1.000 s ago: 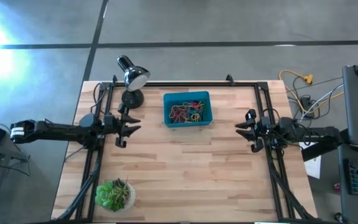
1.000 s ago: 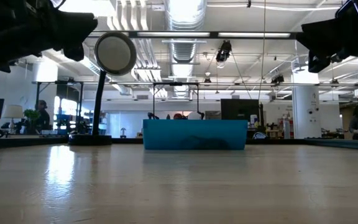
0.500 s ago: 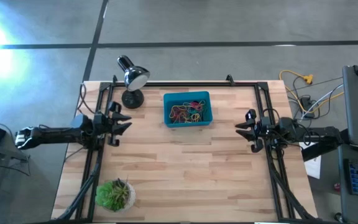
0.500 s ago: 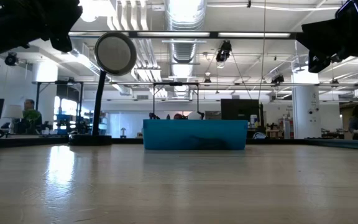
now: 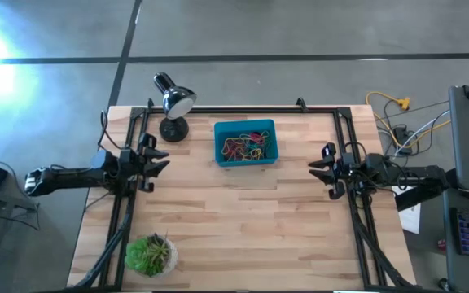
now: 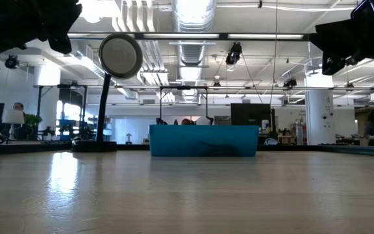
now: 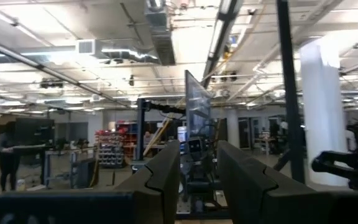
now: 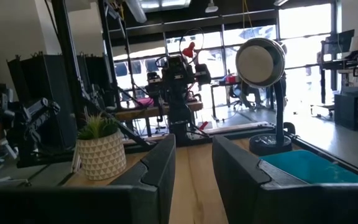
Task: Pick and place rubber bands into bin
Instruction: Return to Home Position
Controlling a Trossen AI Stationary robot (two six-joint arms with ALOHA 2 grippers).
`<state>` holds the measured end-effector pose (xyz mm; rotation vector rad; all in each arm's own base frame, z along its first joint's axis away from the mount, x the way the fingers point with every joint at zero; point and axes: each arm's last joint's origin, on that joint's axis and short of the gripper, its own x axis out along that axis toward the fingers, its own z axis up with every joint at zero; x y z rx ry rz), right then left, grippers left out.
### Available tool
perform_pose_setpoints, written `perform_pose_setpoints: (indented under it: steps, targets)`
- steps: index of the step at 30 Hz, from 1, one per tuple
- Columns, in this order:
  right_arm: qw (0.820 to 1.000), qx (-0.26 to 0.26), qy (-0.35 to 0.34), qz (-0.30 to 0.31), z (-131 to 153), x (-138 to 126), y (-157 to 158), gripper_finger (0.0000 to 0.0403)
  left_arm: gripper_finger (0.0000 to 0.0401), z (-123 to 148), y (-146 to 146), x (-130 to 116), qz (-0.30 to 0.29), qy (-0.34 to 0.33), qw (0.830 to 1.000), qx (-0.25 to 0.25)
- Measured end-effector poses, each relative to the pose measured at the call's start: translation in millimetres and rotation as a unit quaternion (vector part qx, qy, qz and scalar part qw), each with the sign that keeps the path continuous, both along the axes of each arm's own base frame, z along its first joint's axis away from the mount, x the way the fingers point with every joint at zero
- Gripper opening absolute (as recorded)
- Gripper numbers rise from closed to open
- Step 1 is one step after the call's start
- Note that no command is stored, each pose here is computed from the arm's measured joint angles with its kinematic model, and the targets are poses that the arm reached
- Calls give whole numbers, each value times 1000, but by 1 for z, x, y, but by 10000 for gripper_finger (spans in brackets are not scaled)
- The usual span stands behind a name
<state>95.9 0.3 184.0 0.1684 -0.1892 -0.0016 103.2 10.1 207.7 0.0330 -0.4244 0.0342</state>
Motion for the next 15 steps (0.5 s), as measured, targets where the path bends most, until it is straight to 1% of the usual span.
perform_pose_setpoints:
  steps: [3,5,12,15]
  targets:
    - [1000,0,-2,0,1,0,0,96,91,1,-1,0,13,-4,1000,-9]
    - [1000,0,-2,0,1,0,0,96,91,2,-2,0,16,-8,1000,-6]
    - [1000,0,-3,0,1,0,0,96,91,2,-7,0,-3,-7,1000,8]
    - [1000,0,-4,0,1,0,0,96,91,2,-9,-1,-24,-10,999,18]
